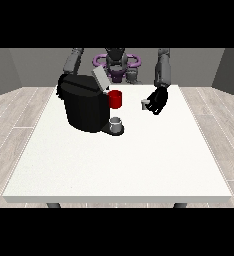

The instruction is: Insert the coffee pod into the coffee machine and close the lid

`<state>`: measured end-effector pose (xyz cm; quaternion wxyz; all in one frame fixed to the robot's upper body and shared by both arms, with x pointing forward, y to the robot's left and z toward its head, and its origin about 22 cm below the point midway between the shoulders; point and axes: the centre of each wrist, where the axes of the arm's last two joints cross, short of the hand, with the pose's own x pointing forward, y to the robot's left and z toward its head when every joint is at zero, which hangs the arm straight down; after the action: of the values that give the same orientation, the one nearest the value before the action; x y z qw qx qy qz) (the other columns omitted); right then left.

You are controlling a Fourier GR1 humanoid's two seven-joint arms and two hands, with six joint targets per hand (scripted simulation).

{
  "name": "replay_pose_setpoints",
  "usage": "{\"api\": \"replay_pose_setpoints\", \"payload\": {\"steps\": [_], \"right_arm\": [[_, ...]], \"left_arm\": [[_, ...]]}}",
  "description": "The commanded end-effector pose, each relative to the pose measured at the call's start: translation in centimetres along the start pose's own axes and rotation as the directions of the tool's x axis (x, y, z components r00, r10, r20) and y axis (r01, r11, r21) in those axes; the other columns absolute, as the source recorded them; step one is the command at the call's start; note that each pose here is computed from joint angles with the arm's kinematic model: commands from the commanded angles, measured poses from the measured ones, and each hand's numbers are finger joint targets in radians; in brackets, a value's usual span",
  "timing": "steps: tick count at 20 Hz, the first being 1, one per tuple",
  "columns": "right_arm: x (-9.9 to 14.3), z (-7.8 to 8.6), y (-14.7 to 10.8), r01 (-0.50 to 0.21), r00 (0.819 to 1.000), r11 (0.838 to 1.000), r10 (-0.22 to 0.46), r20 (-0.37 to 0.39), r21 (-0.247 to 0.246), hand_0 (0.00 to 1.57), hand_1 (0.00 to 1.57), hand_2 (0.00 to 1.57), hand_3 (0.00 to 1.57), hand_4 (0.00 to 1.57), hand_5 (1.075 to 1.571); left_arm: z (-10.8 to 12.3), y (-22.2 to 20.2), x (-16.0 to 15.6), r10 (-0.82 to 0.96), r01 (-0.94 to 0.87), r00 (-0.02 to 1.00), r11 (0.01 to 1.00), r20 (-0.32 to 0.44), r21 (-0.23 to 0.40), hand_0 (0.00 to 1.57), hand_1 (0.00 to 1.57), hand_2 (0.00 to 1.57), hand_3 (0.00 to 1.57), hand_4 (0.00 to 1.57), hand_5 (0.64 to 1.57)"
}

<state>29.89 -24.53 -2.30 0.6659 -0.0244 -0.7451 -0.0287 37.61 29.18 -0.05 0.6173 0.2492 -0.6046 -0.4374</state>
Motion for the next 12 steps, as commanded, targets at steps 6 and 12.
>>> {"api": "replay_pose_setpoints", "payload": {"steps": [6,12], "right_arm": [[-1.4,0.7,1.6,0.021,0.997,1.0,-0.022,-0.078,-0.014,0.0,0.0,0.0,0.0,0.28,1.571],[-3.0,1.2,-4.6,-0.003,0.994,0.999,0.0,-0.106,-0.032,0.0,0.0,0.0,0.0,0.29,1.571]], "left_arm": [[-1.3,0.5,1.4,0.094,-0.093,0.995,0.995,0.027,-0.041,1.52,1.52,1.47,1.34,0.59,1.571],[-2.9,0.9,5.8,0.146,-0.139,0.986,0.986,0.08,-0.089,1.42,1.42,1.41,1.33,0.57,1.571]]}}
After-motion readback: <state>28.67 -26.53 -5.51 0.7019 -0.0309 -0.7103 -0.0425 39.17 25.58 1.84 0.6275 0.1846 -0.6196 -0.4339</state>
